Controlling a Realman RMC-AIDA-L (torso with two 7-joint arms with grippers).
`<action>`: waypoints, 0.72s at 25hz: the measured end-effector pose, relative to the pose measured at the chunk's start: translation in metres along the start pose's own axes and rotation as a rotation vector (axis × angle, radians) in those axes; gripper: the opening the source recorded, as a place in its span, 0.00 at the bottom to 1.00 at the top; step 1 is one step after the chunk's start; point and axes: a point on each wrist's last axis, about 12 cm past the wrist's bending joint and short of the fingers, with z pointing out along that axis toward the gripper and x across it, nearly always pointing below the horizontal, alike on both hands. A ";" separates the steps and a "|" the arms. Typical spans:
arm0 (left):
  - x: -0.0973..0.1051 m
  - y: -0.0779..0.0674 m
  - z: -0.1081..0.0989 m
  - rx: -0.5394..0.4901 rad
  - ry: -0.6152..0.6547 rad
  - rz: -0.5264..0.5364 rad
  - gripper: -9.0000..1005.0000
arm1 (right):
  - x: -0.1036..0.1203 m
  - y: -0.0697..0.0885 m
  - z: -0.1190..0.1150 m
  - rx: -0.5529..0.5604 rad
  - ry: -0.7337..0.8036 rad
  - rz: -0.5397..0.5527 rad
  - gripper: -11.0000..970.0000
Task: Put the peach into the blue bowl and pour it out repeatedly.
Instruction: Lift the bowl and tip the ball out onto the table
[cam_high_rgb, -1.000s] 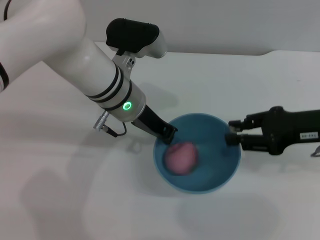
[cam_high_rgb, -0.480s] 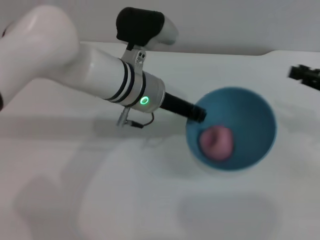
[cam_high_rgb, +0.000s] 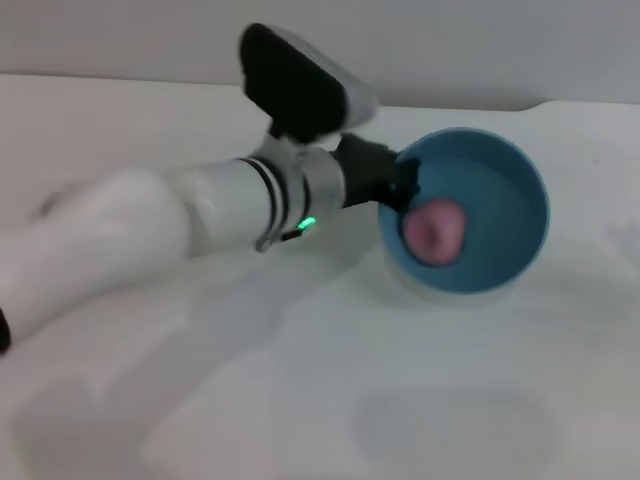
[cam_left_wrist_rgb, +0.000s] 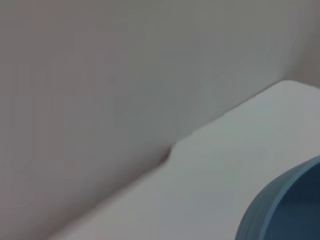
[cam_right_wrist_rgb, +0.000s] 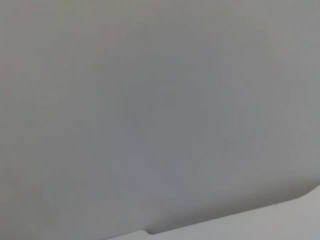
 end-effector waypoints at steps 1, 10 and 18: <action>-0.001 -0.011 0.003 -0.042 -0.055 0.157 0.01 | 0.001 0.000 0.000 0.001 0.000 0.001 0.41; 0.011 -0.036 -0.006 -0.277 -0.314 0.681 0.01 | 0.003 0.000 -0.001 0.003 0.003 0.006 0.41; 0.023 -0.040 -0.030 -0.564 -0.431 1.022 0.01 | 0.003 -0.002 0.001 0.009 -0.001 0.014 0.41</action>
